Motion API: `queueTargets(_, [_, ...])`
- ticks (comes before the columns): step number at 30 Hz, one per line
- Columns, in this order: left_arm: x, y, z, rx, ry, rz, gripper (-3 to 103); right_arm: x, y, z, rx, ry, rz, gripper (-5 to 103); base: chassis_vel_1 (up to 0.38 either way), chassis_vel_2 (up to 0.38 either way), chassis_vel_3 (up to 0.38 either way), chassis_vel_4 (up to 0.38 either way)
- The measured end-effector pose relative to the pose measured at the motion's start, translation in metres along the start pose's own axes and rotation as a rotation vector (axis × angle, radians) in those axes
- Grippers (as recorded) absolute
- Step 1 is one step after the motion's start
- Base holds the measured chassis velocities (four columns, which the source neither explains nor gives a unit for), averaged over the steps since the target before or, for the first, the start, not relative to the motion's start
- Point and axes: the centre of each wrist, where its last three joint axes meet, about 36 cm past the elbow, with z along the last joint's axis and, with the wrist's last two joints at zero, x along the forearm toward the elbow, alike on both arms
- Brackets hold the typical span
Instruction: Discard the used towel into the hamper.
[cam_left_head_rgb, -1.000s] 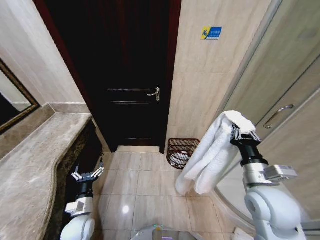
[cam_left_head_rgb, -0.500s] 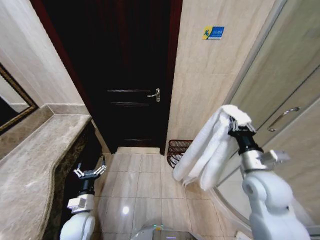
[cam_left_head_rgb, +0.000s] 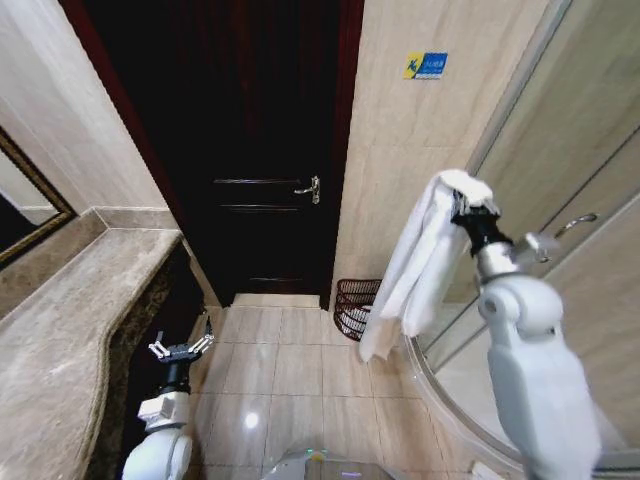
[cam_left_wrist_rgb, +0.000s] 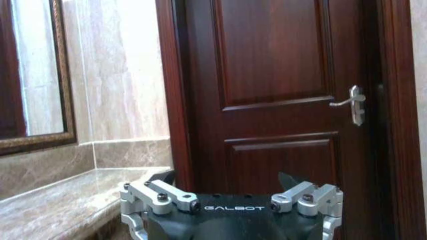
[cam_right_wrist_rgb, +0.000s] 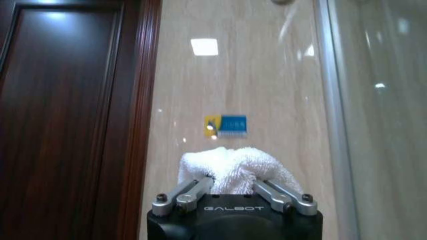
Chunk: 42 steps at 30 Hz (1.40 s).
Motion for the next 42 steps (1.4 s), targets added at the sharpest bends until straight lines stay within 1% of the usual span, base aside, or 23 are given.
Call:
queueTargets(1, [0.000, 0.000, 0.000, 0.000, 0.000, 0.000, 100, 0.000, 0.000, 0.000, 0.000, 0.000, 0.000, 10, 0.000, 0.000, 0.000, 0.000])
queueTargets(4, [0.003, 0.002, 0.007, -0.001, 0.003, -0.008, 100, -0.035, -0.004, -0.016, 0.009, -0.015, -0.011, 10, 0.000, 0.000, 0.000, 0.000])
queueTargets(5, [0.003, 0.002, 0.007, -0.001, 0.003, -0.008, 100, -0.035, -0.004, -0.016, 0.009, -0.015, -0.011, 10, 0.000, 0.000, 0.000, 0.000])
queueTargets(8, [0.004, 0.003, 0.007, 0.000, 0.003, -0.017, 100, -0.073, -0.006, -0.038, 0.020, -0.046, -0.023, 10, 0.000, 0.000, 0.000, 0.000])
queueTargets(9, [0.004, 0.003, 0.007, 0.000, 0.003, -0.017, 100, -0.073, -0.006, -0.038, 0.020, -0.046, -0.023, 10, 0.000, 0.000, 0.000, 0.000])
queueTargets(12, [0.003, 0.003, 0.006, 0.002, -0.001, -0.025, 100, -0.112, -0.002, -0.062, 0.025, -0.072, -0.039, 10, 0.000, 0.000, 0.000, 0.000])
queueTargets(13, [0.003, 0.003, 0.006, 0.002, -0.001, -0.025, 100, -0.112, -0.002, -0.062, 0.025, -0.072, -0.039, 10, 0.000, 0.000, 0.000, 0.000])
queueTargets(15, [0.005, 0.003, 0.005, 0.004, 0.000, -0.035, 100, -0.133, 0.003, -0.069, 0.025, -0.070, -0.047, 10, 0.000, 0.000, 0.000, 0.000])
queueTargets(16, [0.005, 0.003, 0.005, 0.004, 0.000, -0.035, 100, -0.133, 0.003, -0.069, 0.025, -0.070, -0.047, 10, 0.000, 0.000, 0.000, 0.000])
queueTargets(19, [0.009, 0.003, 0.004, 0.011, 0.000, -0.043, 100, -0.158, 0.008, -0.074, 0.021, -0.057, -0.044, 10, 0.000, 0.000, 0.000, 0.000])
queueTargets(25, [0.012, 0.003, 0.004, 0.020, -0.002, -0.064, 100, -0.179, 0.007, -0.091, 0.023, -0.064, -0.033, 10, 0.000, 0.000, 0.000, 0.000])
queueTargets(29, [0.012, 0.002, 0.003, 0.025, -0.003, -0.069, 100, -0.199, -0.008, -0.126, 0.047, -0.084, -0.003, 10, 0.000, 0.000, 0.000, 0.000])
queueTargets(30, [0.012, 0.002, 0.003, 0.025, -0.003, -0.069, 100, -0.199, -0.008, -0.126, 0.047, -0.084, -0.003, 10, 0.000, 0.000, 0.000, 0.000])
queueTargets(32, [0.012, 0.001, 0.002, 0.028, -0.006, -0.072, 100, -0.204, -0.018, -0.132, 0.067, -0.078, 0.011, 10, 0.000, 0.000, 0.000, 0.000])
queueTargets(34, [0.012, -0.001, 0.001, 0.033, -0.011, -0.075, 100, -0.204, -0.029, -0.128, 0.092, -0.057, 0.016, 10, 0.000, 0.000, 0.000, 0.000])
queueTargets(35, [0.012, -0.001, 0.001, 0.033, -0.011, -0.075, 100, -0.204, -0.029, -0.128, 0.092, -0.057, 0.016, 10, 0.000, 0.000, 0.000, 0.000])
queueTargets(39, [0.013, -0.003, -0.002, 0.040, -0.019, -0.081, 100, -0.200, -0.049, -0.115, 0.117, -0.017, 0.041, 10, 0.000, 0.000, 0.000, 0.000])
queueTargets(40, [0.013, -0.003, -0.002, 0.040, -0.019, -0.081, 100, -0.200, -0.049, -0.115, 0.117, -0.017, 0.041, 10, 0.000, 0.000, 0.000, 0.000])
queueTargets(42, [0.014, -0.004, -0.002, 0.040, -0.024, -0.080, 100, -0.198, -0.059, -0.102, 0.128, 0.008, 0.060, 10, 0.000, 0.000, 0.000, 0.000])
